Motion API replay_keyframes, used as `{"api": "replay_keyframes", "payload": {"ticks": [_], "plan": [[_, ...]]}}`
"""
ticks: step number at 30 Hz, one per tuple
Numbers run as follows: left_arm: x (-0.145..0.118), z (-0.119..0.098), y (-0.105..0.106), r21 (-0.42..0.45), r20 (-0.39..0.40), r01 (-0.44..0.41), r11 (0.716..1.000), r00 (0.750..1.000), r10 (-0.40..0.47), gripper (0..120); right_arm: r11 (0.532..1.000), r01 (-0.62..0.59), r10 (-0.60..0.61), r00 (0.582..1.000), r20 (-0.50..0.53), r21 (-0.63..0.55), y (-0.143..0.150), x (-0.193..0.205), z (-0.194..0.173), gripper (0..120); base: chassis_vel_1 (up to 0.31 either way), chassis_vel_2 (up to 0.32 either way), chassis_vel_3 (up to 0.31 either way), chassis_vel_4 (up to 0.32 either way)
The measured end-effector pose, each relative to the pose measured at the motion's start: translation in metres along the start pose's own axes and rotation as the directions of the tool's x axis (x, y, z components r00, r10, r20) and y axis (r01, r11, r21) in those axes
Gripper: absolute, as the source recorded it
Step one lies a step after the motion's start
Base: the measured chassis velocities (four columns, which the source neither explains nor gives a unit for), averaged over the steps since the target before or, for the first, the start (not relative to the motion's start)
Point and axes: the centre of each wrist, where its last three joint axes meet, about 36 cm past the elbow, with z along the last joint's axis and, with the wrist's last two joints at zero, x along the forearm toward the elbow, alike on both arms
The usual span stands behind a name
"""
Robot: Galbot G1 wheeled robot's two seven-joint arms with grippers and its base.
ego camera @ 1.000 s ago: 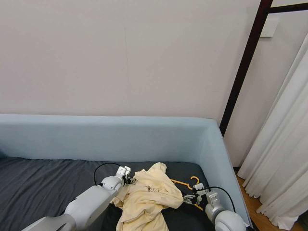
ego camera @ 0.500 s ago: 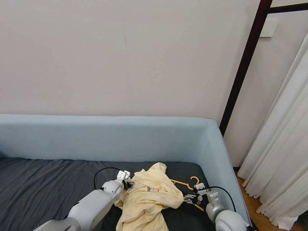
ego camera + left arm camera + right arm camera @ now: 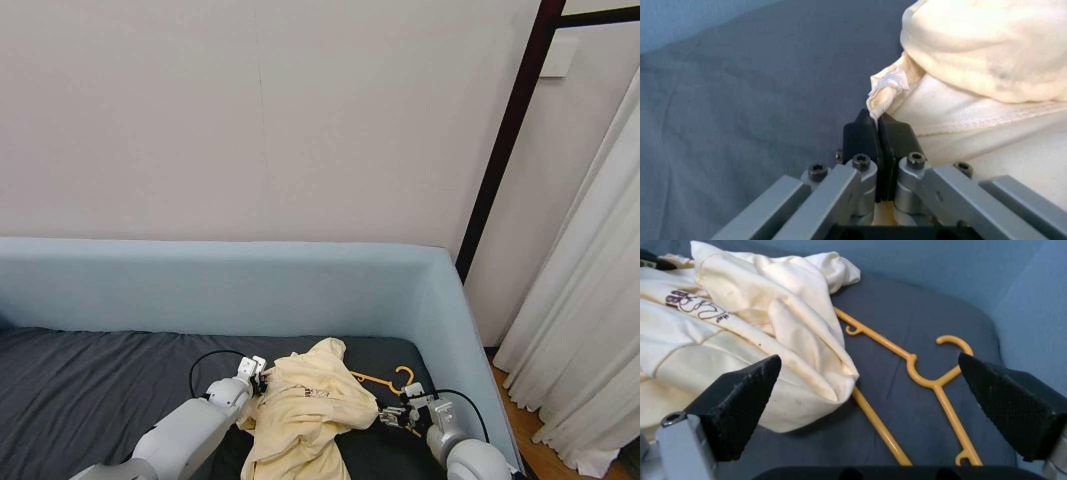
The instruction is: Pick up the clothes from the sofa and hang them on the clothes hanger.
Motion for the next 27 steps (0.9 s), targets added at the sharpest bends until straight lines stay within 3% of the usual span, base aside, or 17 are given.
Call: {"api": "replay_keyframes", "payload": {"ticks": [6,10,14,16,19,20,22,25,27], "plan": [[0.016,-0.008,0.005,0.015,0.076,-0.005,1.000,0.997,0.004,0,1.000,0.023,-0.023,0.999,0.029,-0.016,0.009,0.004,-0.004,100,0.000,0.000,0.000,0.000],[0.045,-0.026,0.019,0.067,0.185,-0.013,0.998,0.983,0.000,0,0.998,0.051,-0.049,0.997,0.063,-0.027,0.017,0.006,-0.010,100,0.000,0.000,0.000,0.000],[0.098,-0.061,0.047,0.113,0.345,-0.041,0.993,0.939,-0.001,0,0.996,0.084,-0.080,0.992,0.094,-0.035,0.027,0.008,-0.016,100,0.000,0.000,0.000,0.000],[0.110,-0.068,0.052,0.117,0.378,-0.048,0.992,0.926,0.001,0,0.996,0.088,-0.084,0.991,0.100,-0.035,0.030,0.007,-0.016,100,0.000,0.000,0.000,0.000],[0.155,-0.091,0.068,0.122,0.495,-0.084,0.989,0.869,0.013,0,0.994,0.105,-0.099,0.987,0.129,-0.041,0.036,0.005,-0.024,100,0.000,0.000,0.000,0.000],[0.155,-0.091,0.068,0.122,0.495,-0.084,0.989,0.869,0.013,0,0.994,0.105,-0.099,0.987,0.129,-0.041,0.036,0.005,-0.024,100,0.000,0.000,0.000,0.000],[0.182,-0.097,0.075,0.123,0.555,-0.114,0.986,0.832,0.027,0,0.991,0.122,-0.111,0.982,0.150,-0.063,0.041,0.004,-0.032,100,0.000,0.000,0.000,0.000],[0.196,-0.084,0.088,0.120,0.575,-0.105,0.987,0.818,0.017,0,0.987,0.139,-0.125,0.980,0.158,-0.079,0.046,0.003,-0.036,100,0.000,0.000,0.000,0.000],[0.193,-0.047,0.102,0.120,0.524,-0.054,0.991,0.851,-0.017,0,0.986,0.148,-0.134,0.979,0.156,-0.081,0.053,0.001,-0.034,100,0.000,0.000,0.000,0.000]]}}
